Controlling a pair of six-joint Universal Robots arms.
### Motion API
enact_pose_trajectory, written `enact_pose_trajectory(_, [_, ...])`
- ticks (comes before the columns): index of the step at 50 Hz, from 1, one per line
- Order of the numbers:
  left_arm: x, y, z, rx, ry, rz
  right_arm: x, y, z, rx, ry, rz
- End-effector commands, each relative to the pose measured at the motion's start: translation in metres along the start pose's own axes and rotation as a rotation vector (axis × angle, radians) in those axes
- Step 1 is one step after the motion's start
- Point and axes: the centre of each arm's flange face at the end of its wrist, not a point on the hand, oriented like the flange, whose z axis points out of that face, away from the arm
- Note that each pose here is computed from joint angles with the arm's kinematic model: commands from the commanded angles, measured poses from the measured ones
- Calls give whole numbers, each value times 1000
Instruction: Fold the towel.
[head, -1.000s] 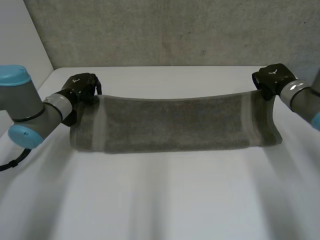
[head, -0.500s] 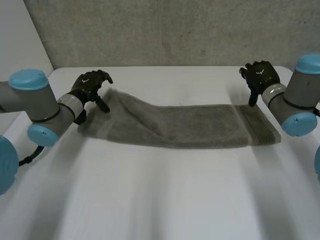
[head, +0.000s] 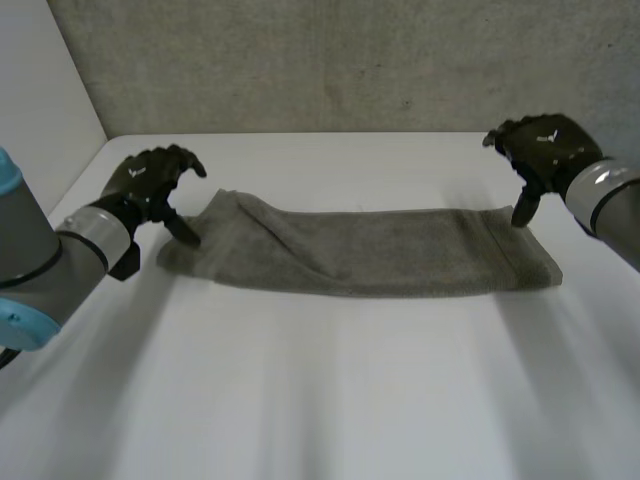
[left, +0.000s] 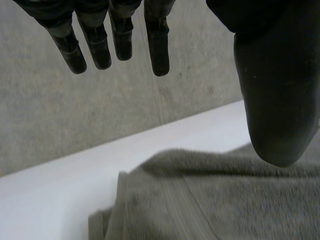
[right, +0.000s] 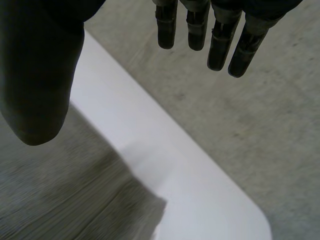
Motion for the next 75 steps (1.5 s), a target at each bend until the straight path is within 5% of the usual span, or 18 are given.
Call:
enact_pose_trajectory(1, [-16,47,11,-103,-26,17,-10,35,-6,-83,-35,24])
enact_pose_trajectory(13, [-24,84,26,-174,-23,194,-17,92,9,-68,-18,31])
enact_pose_trajectory(39, [-23,80,-22,-296,-95,166,-19,133,25,-151,-34,-30])
enact_pose_trajectory(52, [-55,93,-46,-381,-187,161,-20,134,25,-151,-40,-35])
enact_pose_trajectory(75, [-49,58,-54,-279,-184,199,-23,151,37,-171,-50,-29])
